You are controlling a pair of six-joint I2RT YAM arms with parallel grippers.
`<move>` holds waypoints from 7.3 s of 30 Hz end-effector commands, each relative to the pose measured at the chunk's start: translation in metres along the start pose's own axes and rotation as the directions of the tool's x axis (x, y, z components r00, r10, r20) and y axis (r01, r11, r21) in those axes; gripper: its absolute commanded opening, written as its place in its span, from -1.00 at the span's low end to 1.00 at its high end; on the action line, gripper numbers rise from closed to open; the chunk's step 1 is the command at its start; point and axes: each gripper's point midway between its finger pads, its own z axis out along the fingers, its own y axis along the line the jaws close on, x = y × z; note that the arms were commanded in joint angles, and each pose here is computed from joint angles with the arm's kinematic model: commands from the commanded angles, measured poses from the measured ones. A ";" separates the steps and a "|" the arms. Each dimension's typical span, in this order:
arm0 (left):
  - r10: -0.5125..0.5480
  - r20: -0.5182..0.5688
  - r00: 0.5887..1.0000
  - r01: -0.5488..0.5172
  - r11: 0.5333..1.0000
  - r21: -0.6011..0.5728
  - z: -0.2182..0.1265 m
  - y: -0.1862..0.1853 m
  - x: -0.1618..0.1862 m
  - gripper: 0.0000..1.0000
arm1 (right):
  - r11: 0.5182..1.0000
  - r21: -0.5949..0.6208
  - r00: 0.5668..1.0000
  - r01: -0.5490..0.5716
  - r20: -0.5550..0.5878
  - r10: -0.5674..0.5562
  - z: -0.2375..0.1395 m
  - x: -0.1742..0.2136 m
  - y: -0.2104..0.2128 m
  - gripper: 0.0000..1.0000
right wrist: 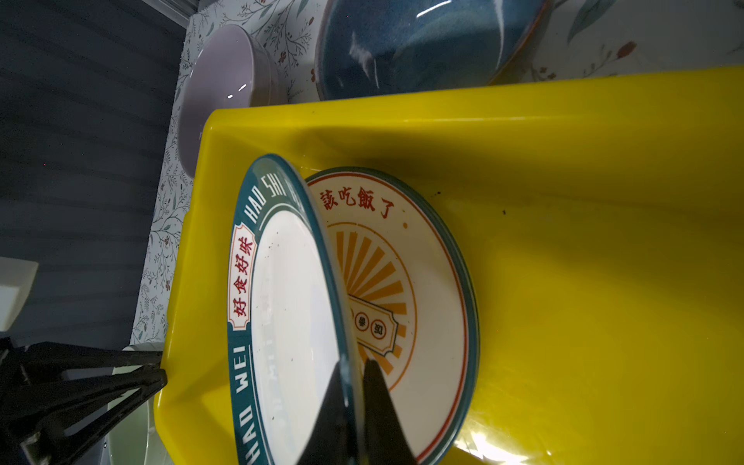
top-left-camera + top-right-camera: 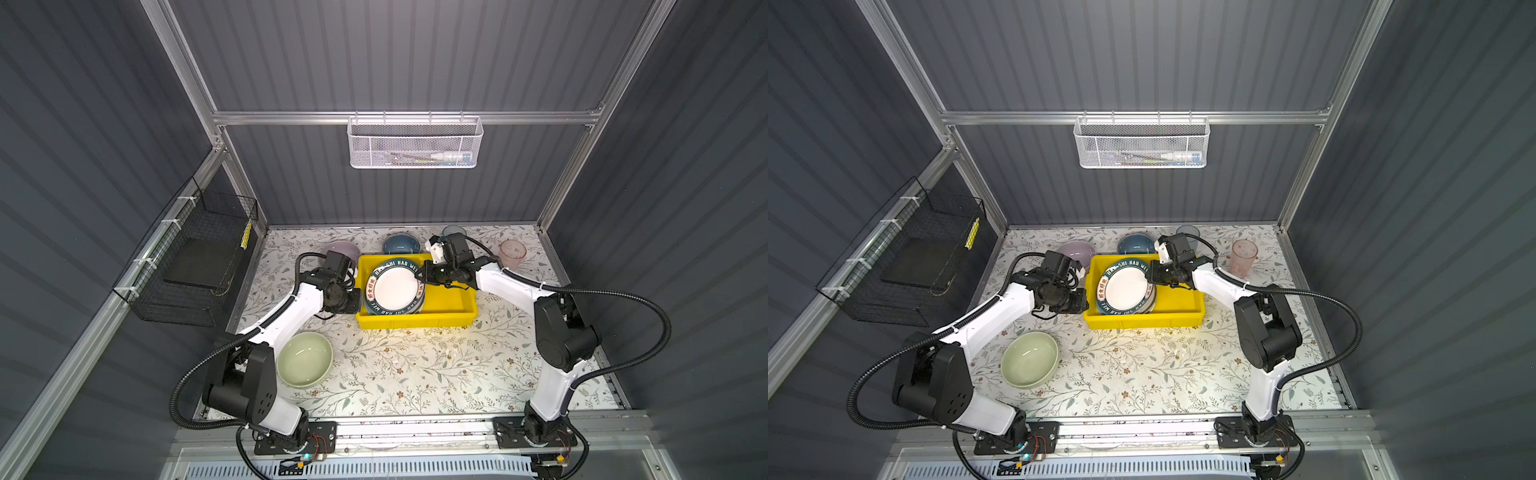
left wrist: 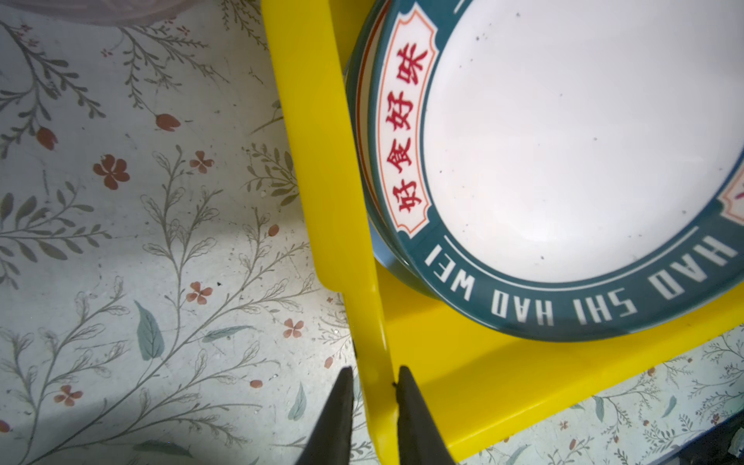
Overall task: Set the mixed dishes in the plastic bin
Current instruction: 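Carry the green-rimmed plate over the yellow bin with the right gripper, then lower the green-rimmed plate onto the sunburst plate and open the right gripper, then withdraw the right gripper from the bin while the left moves toward the pale green bowl, then lower the left gripper onto the pale green bowl rim while the right draws back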
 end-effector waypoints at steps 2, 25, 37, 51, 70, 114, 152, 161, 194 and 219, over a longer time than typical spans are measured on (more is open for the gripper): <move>0.012 -0.021 1.000 -0.012 1.000 -0.011 0.002 0.004 0.001 -0.57 | 0.997 -0.071 1.000 0.001 -0.002 -0.001 0.004 -0.006 0.015 -0.97; 0.012 -0.024 1.000 -0.013 1.000 -0.011 0.002 0.004 0.001 -0.59 | 0.996 0.077 0.994 0.034 -0.102 -0.026 0.009 0.016 -0.010 -0.30; 0.017 -0.026 1.000 -0.018 1.000 -0.010 0.002 0.004 0.001 -0.59 | 0.985 0.169 0.992 0.048 -0.120 -0.028 0.015 0.023 -0.022 -0.14; 0.019 -0.022 1.000 -0.019 1.000 -0.009 0.000 0.003 0.001 -0.59 | 0.960 0.266 0.990 0.081 -0.133 -0.047 0.014 0.030 -0.030 0.11; 0.023 -0.019 1.000 -0.024 1.000 -0.005 -0.002 0.002 0.001 -0.59 | 0.912 0.381 0.975 0.151 -0.210 -0.074 0.028 0.048 -0.040 0.39; -0.139 0.100 0.985 0.161 0.954 -0.255 -0.076 0.040 0.015 0.31 | 0.950 0.262 0.985 0.170 -0.039 -0.166 -0.092 0.046 0.001 0.61; -0.382 -0.031 0.924 0.352 0.878 -0.325 -0.005 0.057 0.140 -0.34 | 0.971 0.221 0.995 0.092 0.027 -0.101 -0.129 0.105 -0.017 0.70; -0.361 -0.054 0.931 0.321 0.881 -0.347 0.004 0.057 0.147 -0.72 | 0.973 0.218 0.996 0.078 0.022 -0.085 -0.128 0.111 -0.020 0.70; -0.093 -0.051 0.994 0.073 0.948 -0.310 -0.061 0.015 0.040 -1.00 | 0.964 0.266 0.998 0.018 0.049 -0.033 -0.156 0.147 -0.043 0.72; 0.192 -0.012 0.981 -0.193 0.974 -0.122 -0.075 -0.087 -0.076 -1.00 | 0.961 0.277 0.998 0.001 0.060 -0.019 -0.176 0.172 -0.053 0.74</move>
